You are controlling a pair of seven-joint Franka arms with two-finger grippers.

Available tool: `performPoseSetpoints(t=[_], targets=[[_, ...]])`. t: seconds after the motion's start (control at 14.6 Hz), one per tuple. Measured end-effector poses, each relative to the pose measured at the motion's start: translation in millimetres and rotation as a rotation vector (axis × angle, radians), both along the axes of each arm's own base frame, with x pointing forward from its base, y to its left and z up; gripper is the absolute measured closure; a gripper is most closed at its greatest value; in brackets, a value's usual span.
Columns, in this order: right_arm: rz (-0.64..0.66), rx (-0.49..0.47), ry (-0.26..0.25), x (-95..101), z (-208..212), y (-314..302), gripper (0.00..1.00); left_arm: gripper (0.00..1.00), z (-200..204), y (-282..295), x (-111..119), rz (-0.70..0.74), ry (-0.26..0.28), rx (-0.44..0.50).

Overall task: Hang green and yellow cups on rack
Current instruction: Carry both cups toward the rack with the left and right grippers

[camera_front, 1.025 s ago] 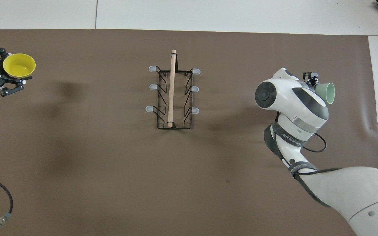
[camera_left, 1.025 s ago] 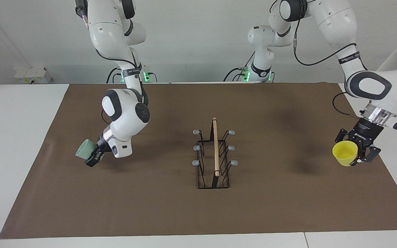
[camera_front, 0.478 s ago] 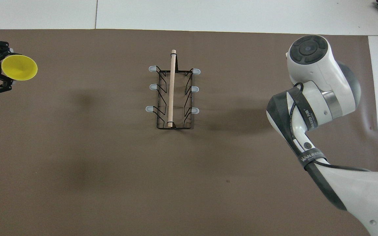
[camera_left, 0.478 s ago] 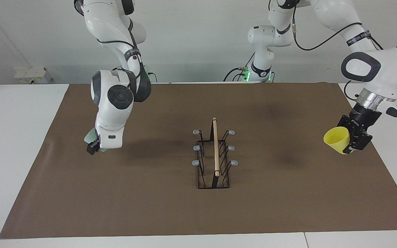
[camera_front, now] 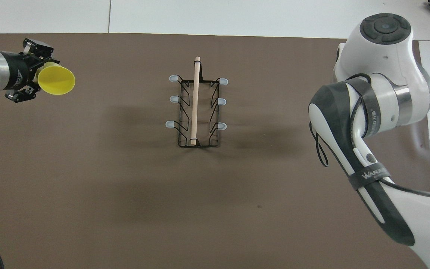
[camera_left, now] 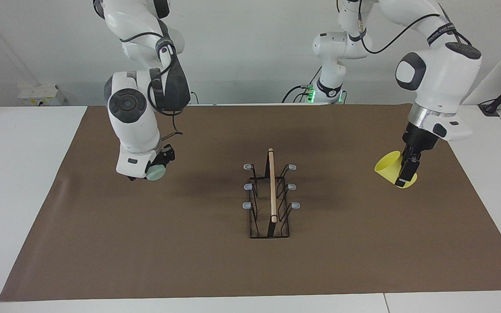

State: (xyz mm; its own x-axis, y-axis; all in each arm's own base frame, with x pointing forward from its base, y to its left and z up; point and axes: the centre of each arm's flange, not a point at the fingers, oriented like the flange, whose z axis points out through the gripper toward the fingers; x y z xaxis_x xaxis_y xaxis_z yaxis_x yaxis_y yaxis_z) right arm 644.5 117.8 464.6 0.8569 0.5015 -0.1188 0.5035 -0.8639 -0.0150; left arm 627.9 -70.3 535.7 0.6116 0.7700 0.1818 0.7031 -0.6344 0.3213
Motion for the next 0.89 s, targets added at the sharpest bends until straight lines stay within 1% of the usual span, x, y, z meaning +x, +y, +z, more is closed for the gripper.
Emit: performPoseSetpoints(t=[0.14,0.2,0.27,0.48,0.55,0.68,0.89], targets=[[-0.058,0.094,-0.084,6.9,18,10,0.36,0.32,0,-29,-5,-0.075,-0.013,0.073],[-0.078,0.124,-0.111,7.7,26,13,0.36,0.32,0,-42,-7,-0.106,-0.03,0.095],[-0.094,0.16,-0.137,8.4,35,16,0.36,0.32,-2,-53,-8,-0.131,-0.06,0.102],[-0.136,0.291,-0.228,11.0,60,25,0.36,0.32,-18,-81,-14,-0.186,-0.181,0.08],[-0.148,0.325,-0.261,11.5,66,27,0.36,0.32,-25,-86,-18,-0.202,-0.204,0.08],[-0.165,0.381,-0.339,10.0,70,35,0.36,0.32,-33,-97,-25,-0.25,-0.241,0.115],[-0.175,0.504,-0.472,-2.3,63,66,0.36,0.32,-45,-122,-42,-0.322,-0.323,0.112]])
